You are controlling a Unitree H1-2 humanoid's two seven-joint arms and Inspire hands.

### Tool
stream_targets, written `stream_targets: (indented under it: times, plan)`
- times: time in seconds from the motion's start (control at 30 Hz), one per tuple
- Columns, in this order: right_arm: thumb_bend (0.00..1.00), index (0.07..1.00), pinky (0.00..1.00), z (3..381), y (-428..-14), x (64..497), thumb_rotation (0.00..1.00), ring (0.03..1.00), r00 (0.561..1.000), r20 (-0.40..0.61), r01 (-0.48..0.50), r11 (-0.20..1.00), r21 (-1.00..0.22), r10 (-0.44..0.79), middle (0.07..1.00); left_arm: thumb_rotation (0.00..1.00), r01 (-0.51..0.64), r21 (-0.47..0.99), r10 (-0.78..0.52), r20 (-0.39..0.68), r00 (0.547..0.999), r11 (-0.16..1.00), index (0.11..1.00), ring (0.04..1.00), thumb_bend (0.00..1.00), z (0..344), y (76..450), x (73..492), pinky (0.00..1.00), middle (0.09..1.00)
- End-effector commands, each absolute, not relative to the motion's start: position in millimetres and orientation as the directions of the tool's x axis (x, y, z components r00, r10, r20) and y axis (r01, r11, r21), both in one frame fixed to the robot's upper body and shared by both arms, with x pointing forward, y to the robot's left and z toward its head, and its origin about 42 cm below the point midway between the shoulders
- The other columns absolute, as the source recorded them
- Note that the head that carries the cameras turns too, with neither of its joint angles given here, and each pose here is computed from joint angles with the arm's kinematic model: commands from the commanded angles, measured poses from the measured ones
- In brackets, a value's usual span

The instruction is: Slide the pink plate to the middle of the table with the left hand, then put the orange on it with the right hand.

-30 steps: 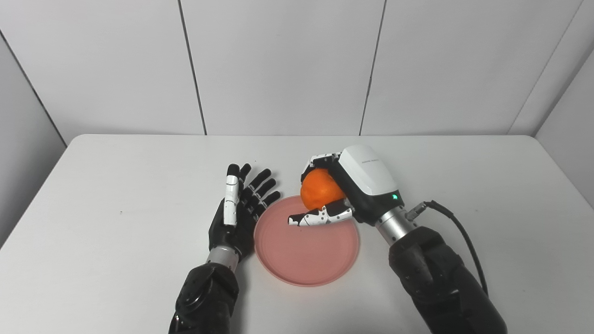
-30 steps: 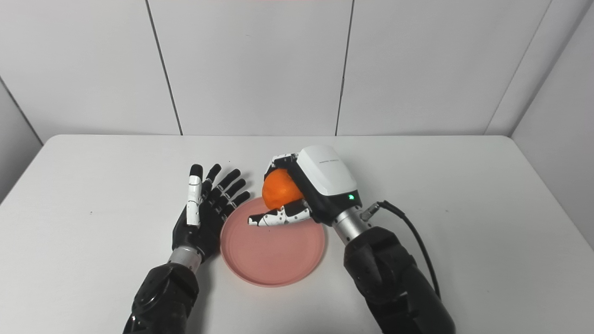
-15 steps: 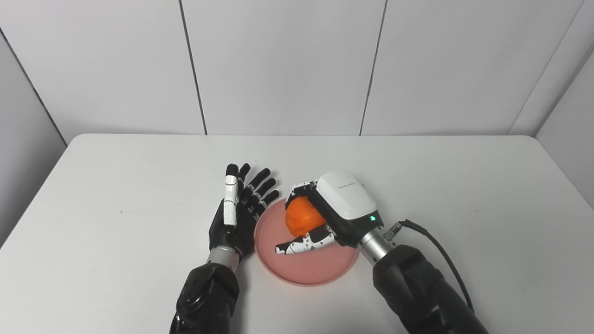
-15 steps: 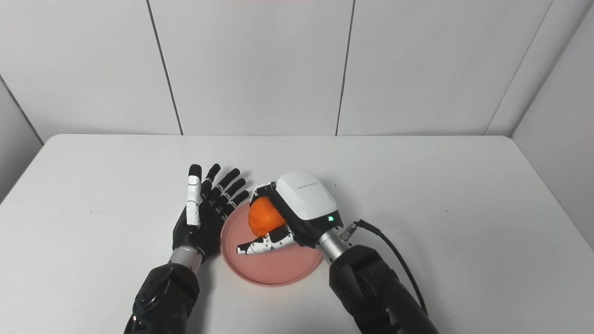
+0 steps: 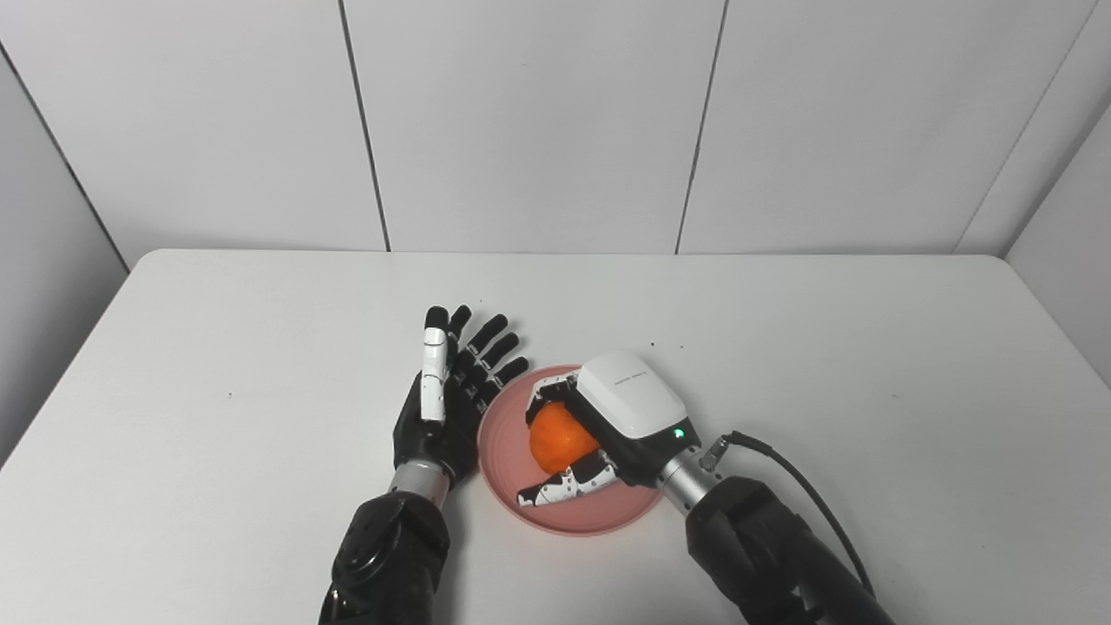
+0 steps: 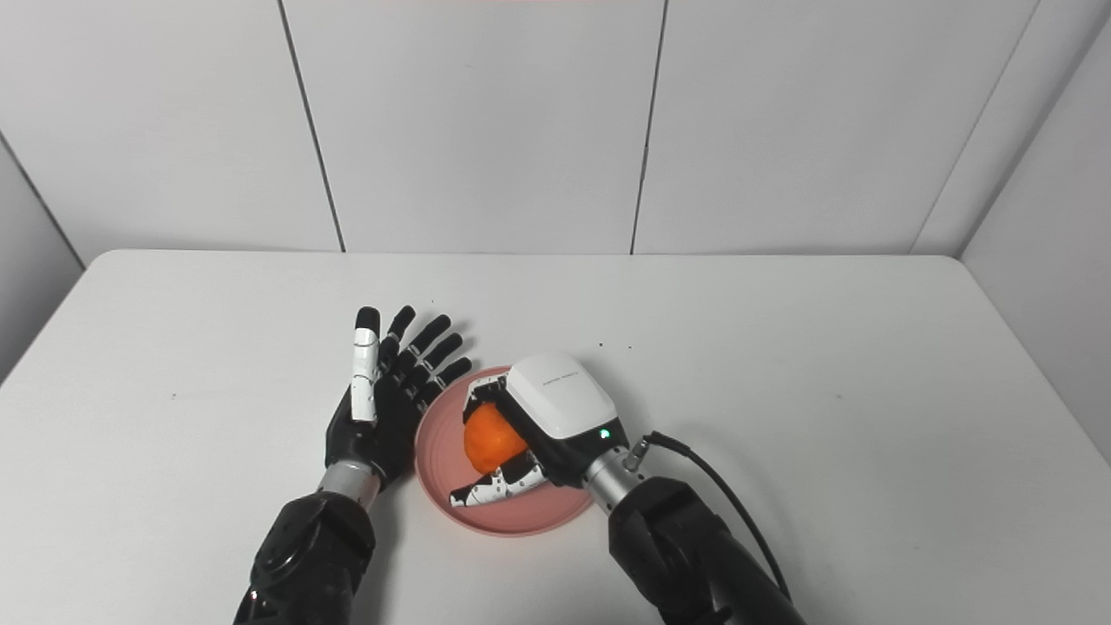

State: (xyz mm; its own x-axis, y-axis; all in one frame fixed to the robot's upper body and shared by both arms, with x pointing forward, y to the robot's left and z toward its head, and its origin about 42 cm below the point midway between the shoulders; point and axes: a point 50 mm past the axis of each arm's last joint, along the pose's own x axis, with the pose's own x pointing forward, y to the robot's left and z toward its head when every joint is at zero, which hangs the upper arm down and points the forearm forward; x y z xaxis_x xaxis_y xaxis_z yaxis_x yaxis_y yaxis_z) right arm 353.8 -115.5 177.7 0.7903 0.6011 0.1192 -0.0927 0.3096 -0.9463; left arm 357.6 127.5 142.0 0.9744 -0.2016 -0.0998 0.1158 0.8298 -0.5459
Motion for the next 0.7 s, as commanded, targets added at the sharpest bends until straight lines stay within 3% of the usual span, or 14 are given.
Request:
stream_targets:
  times: [0.0,0.37,0.6,0.63,0.67]
  plan:
    - [0.51,0.477,0.16,194,-111,358,0.15,0.230,0.745,0.211,-0.019,0.337,-0.941,0.632,0.321,0.82,0.031,-0.570,-0.195,-0.229,0.954,0.821,0.965,0.851,0.77,114,113,343,0.76,0.860]
    - [0.51,0.472,0.22,197,-116,357,0.15,0.266,0.698,0.315,0.049,0.396,-0.917,0.643,0.334,0.84,0.043,-0.570,-0.207,-0.226,0.952,0.820,0.982,0.876,0.77,113,110,341,0.80,0.869]
    - [0.51,0.489,0.38,203,-122,357,0.18,0.444,0.664,0.371,0.103,0.411,-0.906,0.650,0.512,0.82,0.029,-0.579,-0.200,-0.234,0.951,0.815,0.977,0.887,0.78,111,111,343,0.79,0.875]
    - [0.63,0.557,0.44,204,-122,357,0.40,0.505,0.661,0.372,0.105,0.411,-0.906,0.652,0.566,0.81,0.028,-0.582,-0.200,-0.234,0.951,0.813,0.972,0.872,0.78,111,111,343,0.77,0.871]
    - [0.70,0.600,0.48,205,-123,357,0.54,0.542,0.658,0.374,0.106,0.412,-0.905,0.653,0.600,0.81,0.027,-0.586,-0.201,-0.233,0.952,0.810,0.969,0.862,0.78,112,111,343,0.75,0.868]
